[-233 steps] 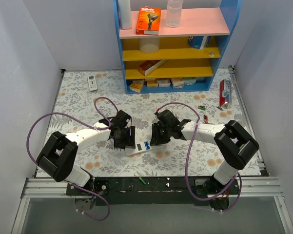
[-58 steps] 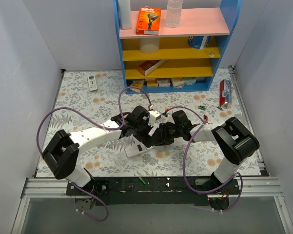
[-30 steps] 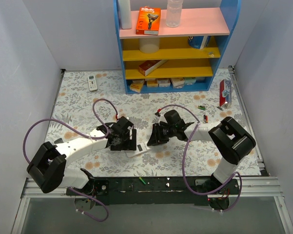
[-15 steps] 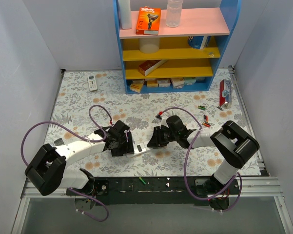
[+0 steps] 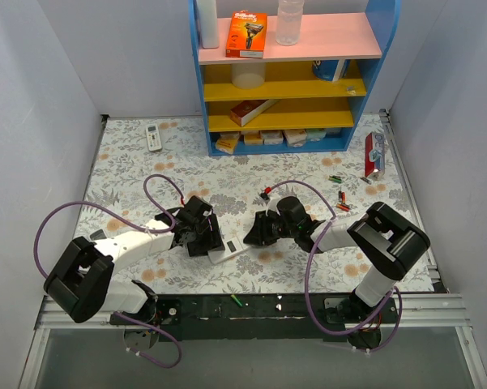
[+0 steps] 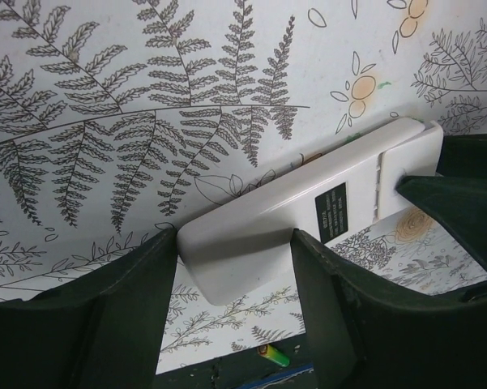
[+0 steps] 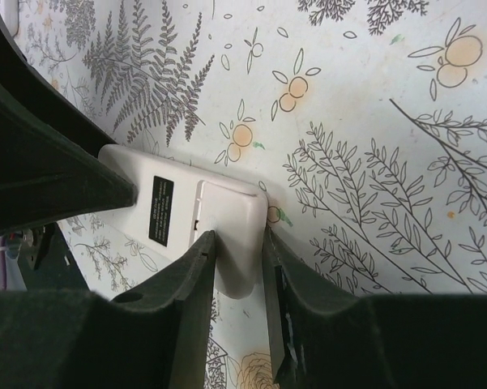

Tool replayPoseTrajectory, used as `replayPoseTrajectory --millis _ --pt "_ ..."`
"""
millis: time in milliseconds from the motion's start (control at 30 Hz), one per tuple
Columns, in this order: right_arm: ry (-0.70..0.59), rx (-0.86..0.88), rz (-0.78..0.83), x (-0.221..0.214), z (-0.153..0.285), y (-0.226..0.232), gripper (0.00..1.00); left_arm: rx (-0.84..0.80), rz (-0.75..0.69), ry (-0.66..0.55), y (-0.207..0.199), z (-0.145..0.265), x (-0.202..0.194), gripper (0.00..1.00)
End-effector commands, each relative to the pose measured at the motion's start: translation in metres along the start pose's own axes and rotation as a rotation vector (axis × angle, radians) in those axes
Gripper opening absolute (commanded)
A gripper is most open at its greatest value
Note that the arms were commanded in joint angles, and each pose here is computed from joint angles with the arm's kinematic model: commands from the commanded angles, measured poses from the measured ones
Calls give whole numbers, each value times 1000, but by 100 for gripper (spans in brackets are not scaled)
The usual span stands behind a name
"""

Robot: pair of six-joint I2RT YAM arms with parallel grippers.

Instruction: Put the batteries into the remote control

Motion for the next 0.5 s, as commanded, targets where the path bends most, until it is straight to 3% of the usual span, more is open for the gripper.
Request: replayPoseTrajectory --millis 0,467 --pt "262 -243 -47 -73 10 -50 36 40 -8 13 10 -8 -1 58" --pt "297 -212 -60 -72 14 -41 41 73 -22 23 18 -14 -2 59"
Point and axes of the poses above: each gripper's point midway between its finger pads, its own z axis back along the fingers, its own y axis along the line the jaws close on, x = y × z, the point moved 3 cm from there along z, back along the fingers, and after that the axes turned 6 degrees about z, right-handed, at the moved point
